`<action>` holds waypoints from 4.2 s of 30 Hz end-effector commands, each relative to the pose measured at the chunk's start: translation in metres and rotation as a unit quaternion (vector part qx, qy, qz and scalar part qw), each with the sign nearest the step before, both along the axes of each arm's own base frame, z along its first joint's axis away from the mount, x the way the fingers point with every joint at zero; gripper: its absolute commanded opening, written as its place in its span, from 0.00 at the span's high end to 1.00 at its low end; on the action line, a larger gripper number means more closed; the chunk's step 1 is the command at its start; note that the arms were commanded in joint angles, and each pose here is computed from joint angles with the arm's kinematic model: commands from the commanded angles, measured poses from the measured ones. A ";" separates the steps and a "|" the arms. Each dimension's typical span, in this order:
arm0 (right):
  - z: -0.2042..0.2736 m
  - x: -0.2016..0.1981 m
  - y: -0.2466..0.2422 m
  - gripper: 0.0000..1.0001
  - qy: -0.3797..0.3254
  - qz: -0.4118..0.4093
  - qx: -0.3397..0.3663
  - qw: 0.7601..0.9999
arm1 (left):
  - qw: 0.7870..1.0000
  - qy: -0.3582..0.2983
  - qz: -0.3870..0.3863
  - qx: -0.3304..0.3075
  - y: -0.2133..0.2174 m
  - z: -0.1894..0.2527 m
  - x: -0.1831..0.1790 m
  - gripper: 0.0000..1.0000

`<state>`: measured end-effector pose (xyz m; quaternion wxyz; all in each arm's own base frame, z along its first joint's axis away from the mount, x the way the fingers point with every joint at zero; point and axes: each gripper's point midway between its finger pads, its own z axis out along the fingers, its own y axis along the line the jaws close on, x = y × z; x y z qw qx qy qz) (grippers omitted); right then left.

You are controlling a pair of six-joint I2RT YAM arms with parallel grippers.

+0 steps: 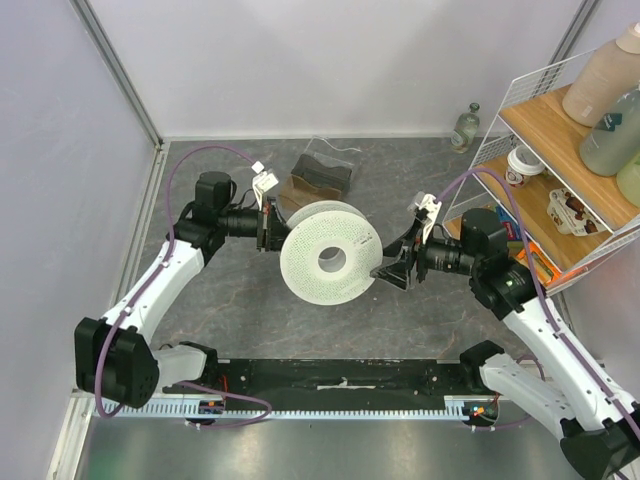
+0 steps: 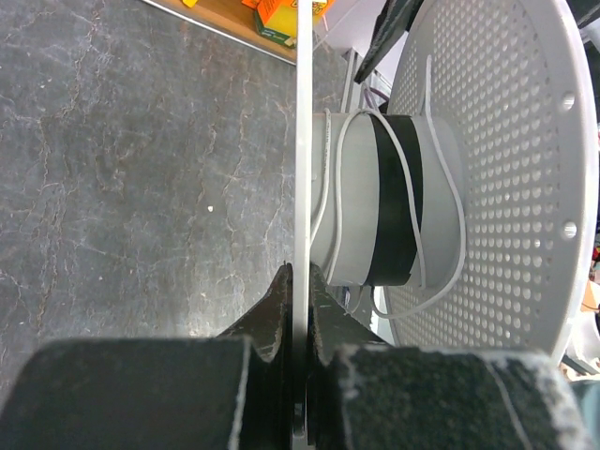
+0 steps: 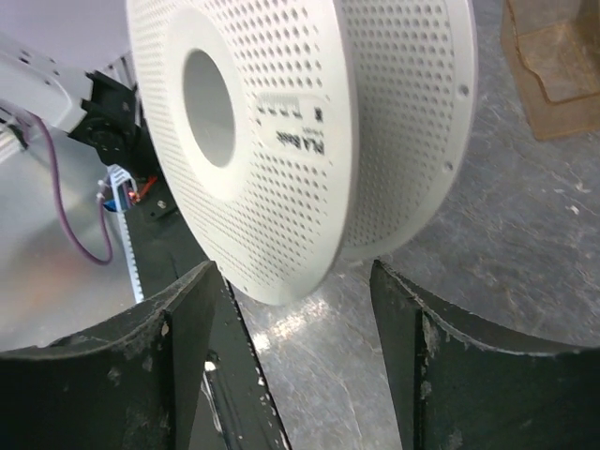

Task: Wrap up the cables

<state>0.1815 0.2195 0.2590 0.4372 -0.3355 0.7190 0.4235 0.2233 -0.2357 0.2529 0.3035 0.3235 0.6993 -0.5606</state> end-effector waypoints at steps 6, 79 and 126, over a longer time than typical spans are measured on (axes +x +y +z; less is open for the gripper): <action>0.012 -0.002 0.021 0.32 0.033 0.040 0.076 0.996 | 0.996 -0.073 -0.048 -0.027 -0.002 0.004 -0.007 0.98; -0.215 0.126 0.060 0.86 0.363 -0.005 0.005 0.932 | 0.985 -0.082 0.144 0.054 0.088 -0.037 0.036 0.21; -0.027 0.138 -0.082 0.02 -0.023 -0.182 -0.213 0.960 | 0.873 -0.100 0.385 0.281 0.179 0.012 0.072 0.01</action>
